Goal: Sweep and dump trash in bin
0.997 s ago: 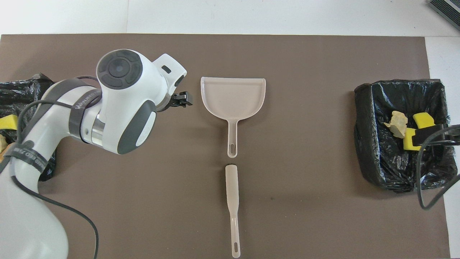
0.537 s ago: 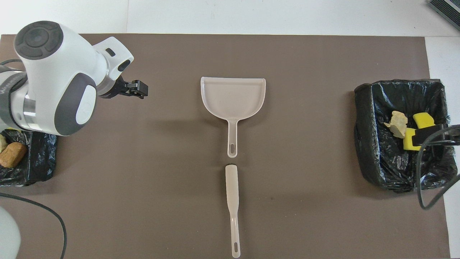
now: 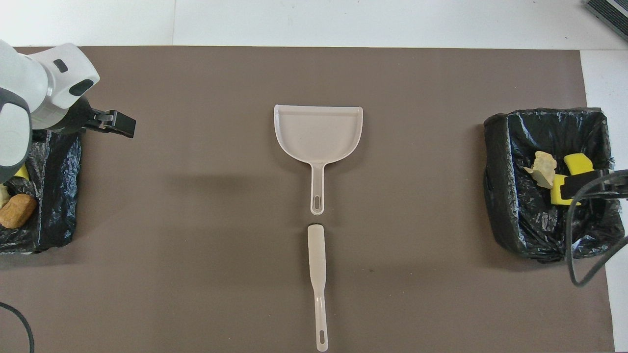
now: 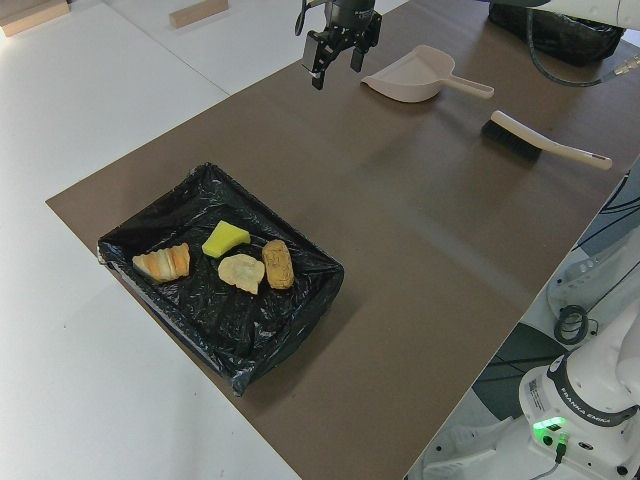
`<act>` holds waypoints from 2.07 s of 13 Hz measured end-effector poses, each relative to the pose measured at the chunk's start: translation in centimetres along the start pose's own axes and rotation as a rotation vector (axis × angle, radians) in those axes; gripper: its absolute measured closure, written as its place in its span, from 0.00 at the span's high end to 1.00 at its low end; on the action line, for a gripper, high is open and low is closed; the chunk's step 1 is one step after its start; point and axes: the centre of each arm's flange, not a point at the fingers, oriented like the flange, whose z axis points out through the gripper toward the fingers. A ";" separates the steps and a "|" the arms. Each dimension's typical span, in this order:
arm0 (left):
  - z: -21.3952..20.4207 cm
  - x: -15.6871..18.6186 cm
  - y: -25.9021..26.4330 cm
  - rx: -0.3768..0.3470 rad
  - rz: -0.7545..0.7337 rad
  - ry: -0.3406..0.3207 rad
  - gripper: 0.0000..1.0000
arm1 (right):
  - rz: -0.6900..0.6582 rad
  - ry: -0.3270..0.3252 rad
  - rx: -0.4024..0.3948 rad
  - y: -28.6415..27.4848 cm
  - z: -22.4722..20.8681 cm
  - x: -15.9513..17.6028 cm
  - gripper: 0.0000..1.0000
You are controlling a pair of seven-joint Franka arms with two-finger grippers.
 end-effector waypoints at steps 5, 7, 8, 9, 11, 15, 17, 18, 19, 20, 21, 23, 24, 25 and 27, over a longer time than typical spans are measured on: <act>-3.5 -2.2 0.1 0.000 0.004 -0.017 1.00 | 0.012 -0.004 0.001 0.7 0.0 -0.1 1.00; -5.5 -3.5 0.2 0.001 0.005 -0.027 1.00 | 0.012 -0.004 0.002 0.7 0.0 -0.1 1.00; -6.5 -4.2 0.3 0.001 0.005 -0.030 1.00 | 0.011 -0.004 0.001 0.6 -0.1 -0.2 1.00; -7.7 -5.0 0.2 0.002 0.008 -0.028 1.00 | 0.008 -0.003 0.001 0.4 -0.1 -0.2 1.00; -9.3 -6.6 -0.2 0.002 0.042 -0.035 1.00 | 0.002 -0.002 0.001 0.1 -0.2 -0.2 1.00; -8.9 -8.4 -1.8 0.001 0.059 -0.051 1.00 | -0.010 -0.007 0.000 0.0 0.1 -0.2 1.00; -8.8 -8.4 -1.8 0.001 0.057 -0.053 1.00 | -0.047 -0.010 0.000 -0.1 0.2 -0.2 1.00; -8.8 -8.4 -1.8 0.001 0.056 -0.053 1.00 | -0.058 -0.008 0.001 -0.2 0.3 -0.2 1.00; -9.0 -8.5 -1.7 0.001 0.056 -0.050 1.00 | -0.061 -0.001 0.001 -0.2 0.3 -0.1 1.00; -9.3 -8.6 -1.7 0.002 0.055 -0.045 1.00 | -0.062 0.006 0.001 -0.2 0.4 0.1 1.00; -9.6 -8.8 -1.6 0.003 0.052 -0.038 1.00 | -0.063 0.008 0.001 -0.2 0.5 0.1 1.00; -10.2 -8.8 -1.4 0.002 0.040 -0.026 1.00 | -0.063 0.005 0.001 -0.2 0.7 0.1 1.00; -10.4 -8.8 -1.2 -0.003 0.037 -0.021 1.00 | -0.063 0.004 0.001 -0.2 0.7 0.1 1.00; -10.6 -8.8 -1.1 -0.007 0.037 -0.017 1.00 | -0.062 0.004 0.001 -0.1 0.7 0.1 1.00; -11.2 -8.8 -1.0 -0.011 0.037 -0.018 1.00 | -0.061 0.003 0.001 -0.1 0.8 0.1 1.00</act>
